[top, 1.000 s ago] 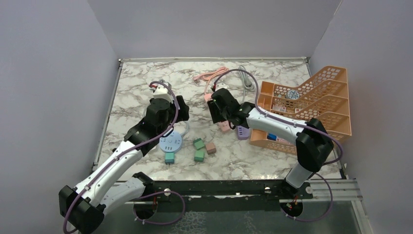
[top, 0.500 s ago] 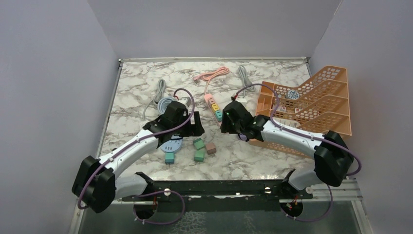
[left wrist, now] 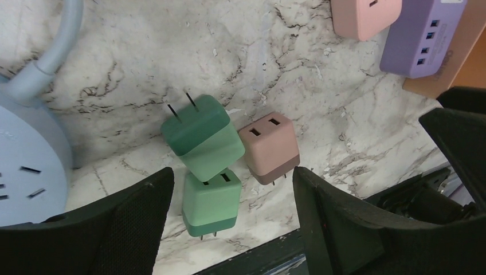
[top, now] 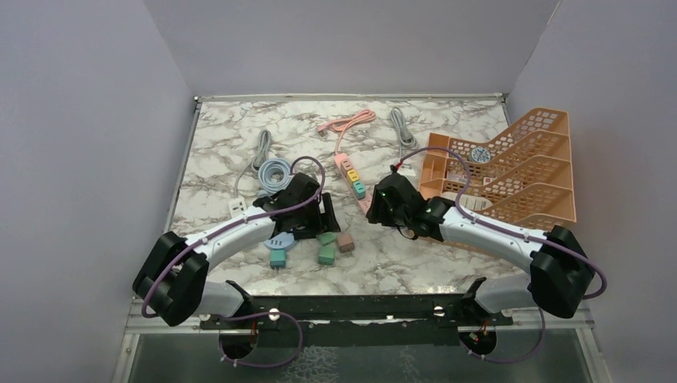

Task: Insert the plug

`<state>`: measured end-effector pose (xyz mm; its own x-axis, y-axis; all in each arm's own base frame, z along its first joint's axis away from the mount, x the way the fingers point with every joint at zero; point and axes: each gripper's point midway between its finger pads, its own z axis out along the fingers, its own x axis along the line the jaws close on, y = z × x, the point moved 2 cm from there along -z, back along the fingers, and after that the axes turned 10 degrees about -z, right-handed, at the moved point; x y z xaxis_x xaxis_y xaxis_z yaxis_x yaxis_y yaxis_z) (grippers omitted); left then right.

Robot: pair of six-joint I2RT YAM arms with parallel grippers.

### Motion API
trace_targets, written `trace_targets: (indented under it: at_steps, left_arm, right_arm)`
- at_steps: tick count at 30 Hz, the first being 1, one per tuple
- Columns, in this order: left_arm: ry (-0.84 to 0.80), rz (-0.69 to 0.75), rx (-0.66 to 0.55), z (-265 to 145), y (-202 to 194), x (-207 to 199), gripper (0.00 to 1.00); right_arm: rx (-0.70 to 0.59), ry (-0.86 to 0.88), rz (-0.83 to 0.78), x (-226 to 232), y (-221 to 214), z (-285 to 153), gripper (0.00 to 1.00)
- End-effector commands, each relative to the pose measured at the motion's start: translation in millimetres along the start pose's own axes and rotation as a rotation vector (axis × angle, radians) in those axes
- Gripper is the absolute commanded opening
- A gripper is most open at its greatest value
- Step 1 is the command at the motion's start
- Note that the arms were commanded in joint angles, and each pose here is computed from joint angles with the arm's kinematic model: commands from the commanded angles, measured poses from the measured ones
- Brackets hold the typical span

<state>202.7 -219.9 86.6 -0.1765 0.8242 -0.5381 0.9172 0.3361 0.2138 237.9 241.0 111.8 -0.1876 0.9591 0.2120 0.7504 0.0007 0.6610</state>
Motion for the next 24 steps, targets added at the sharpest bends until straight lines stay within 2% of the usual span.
trace_targets:
  at_steps: [1,5,9,19,21,24]
  left_arm:
    - [0.057,-0.139,-0.012,10.4,-4.0,-0.8,0.77]
    - [0.148,-0.23,-0.048,17.9,-5.0,10.6,0.72]
    - [0.234,-0.257,-0.101,19.9,-4.3,19.3,0.7]
    - [0.399,-0.212,-0.123,41.0,-3.2,17.9,0.69]
    - [0.438,-0.213,-0.135,44.6,-6.6,25.2,0.65]
    - [0.46,-0.212,-0.146,45.9,-9.6,28.6,0.5]
  right_arm:
    - [-0.034,0.05,0.021,5.3,3.4,-7.1,0.52]
    - [-0.047,0.072,0.015,7.0,2.7,-6.5,0.52]
    - [-0.053,0.093,-0.007,8.6,1.8,-5.8,0.52]
    - [-0.006,0.163,-0.109,13.4,-10.0,-7.6,0.52]
    - [-0.013,0.179,-0.127,14.3,-9.6,-10.4,0.51]
    - [-0.027,0.189,-0.127,13.8,-8.4,-14.4,0.51]
